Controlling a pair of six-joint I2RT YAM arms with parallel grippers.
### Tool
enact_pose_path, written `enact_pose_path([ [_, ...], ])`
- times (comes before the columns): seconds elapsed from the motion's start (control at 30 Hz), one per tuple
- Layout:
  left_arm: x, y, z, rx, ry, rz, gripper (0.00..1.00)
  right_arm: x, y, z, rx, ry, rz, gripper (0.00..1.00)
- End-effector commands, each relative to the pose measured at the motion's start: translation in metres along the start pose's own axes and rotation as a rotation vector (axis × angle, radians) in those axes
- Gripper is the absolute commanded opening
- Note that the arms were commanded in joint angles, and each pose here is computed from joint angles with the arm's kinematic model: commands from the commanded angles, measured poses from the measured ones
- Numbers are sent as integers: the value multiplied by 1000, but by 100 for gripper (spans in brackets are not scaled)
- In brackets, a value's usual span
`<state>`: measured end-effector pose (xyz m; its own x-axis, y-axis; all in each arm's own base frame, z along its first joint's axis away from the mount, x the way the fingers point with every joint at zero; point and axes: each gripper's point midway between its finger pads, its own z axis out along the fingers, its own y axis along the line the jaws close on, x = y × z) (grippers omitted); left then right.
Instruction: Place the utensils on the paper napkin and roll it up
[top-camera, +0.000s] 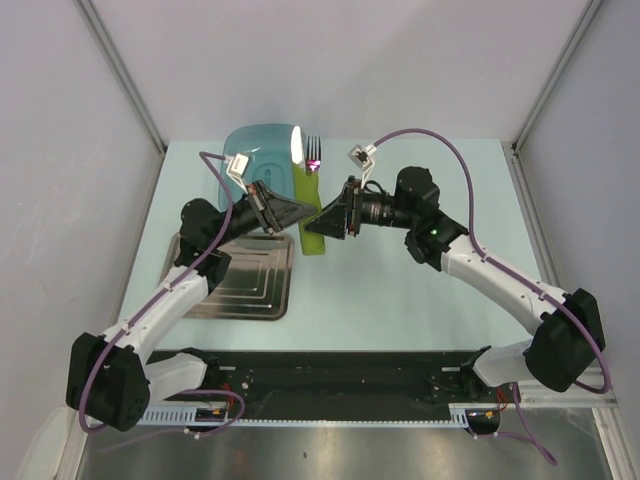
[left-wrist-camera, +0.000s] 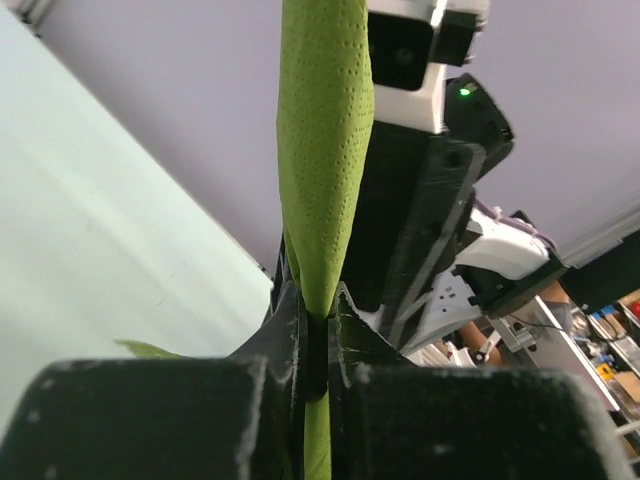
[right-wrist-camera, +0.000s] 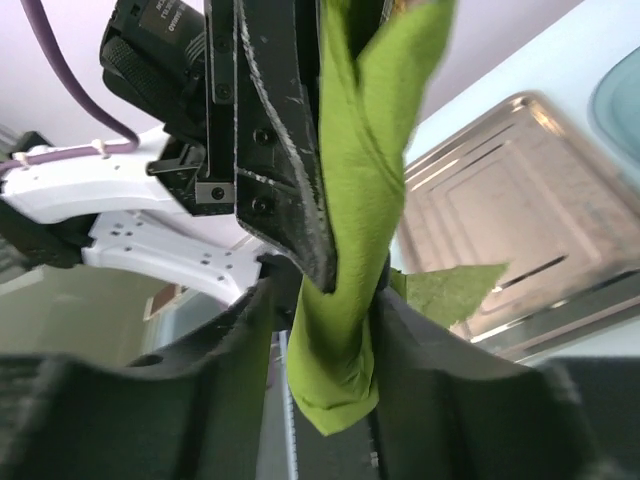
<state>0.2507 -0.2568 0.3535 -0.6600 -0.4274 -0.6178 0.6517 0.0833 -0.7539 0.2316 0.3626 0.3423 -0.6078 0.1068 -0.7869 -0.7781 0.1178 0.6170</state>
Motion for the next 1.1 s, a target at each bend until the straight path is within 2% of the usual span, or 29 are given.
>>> enact_pose_path([
  [0.0,-22,-3,0,-11,-13,114,0,-34,-1,-8,34,-73,-109,54],
  [0.1,-30,8,1,-54,-3,139,0,-39,-13,-15,79,-71,-105,70],
  [0.13,-34,12,1,-63,-4,149,0,-40,-15,-17,92,-70,-104,83],
  [0.2,-42,31,-3,-132,8,176,0,-44,-30,-26,143,-66,-97,99],
  [0.33,-77,67,-7,-233,0,240,0,-50,-53,-47,223,-58,-108,100],
  [0.37,-84,91,-10,-271,7,244,0,-51,-57,-51,236,-55,-127,100],
  [0.43,-101,103,-7,-290,15,266,0,-52,-70,-63,285,-48,-119,100],
  [0.47,-106,126,-9,-322,28,265,0,-52,-74,-66,298,-45,-119,100],
  [0.57,-133,151,-8,-363,14,297,0,-51,-89,-77,338,-37,-110,100],
  [0.6,-132,177,-9,-391,29,262,0,-50,-92,-79,345,-31,-107,100],
  [0.67,-149,196,-9,-430,7,290,0,-49,-99,-84,362,-30,-94,100],
  [0.7,-147,219,-11,-454,15,265,0,-48,-102,-85,367,-27,-89,100],
  [0.8,-157,243,-9,-458,-2,258,0,-44,-108,-87,378,-20,-72,100],
  [1.07,-146,342,-9,-533,25,185,0,-35,-130,-88,401,-10,-1,100],
])
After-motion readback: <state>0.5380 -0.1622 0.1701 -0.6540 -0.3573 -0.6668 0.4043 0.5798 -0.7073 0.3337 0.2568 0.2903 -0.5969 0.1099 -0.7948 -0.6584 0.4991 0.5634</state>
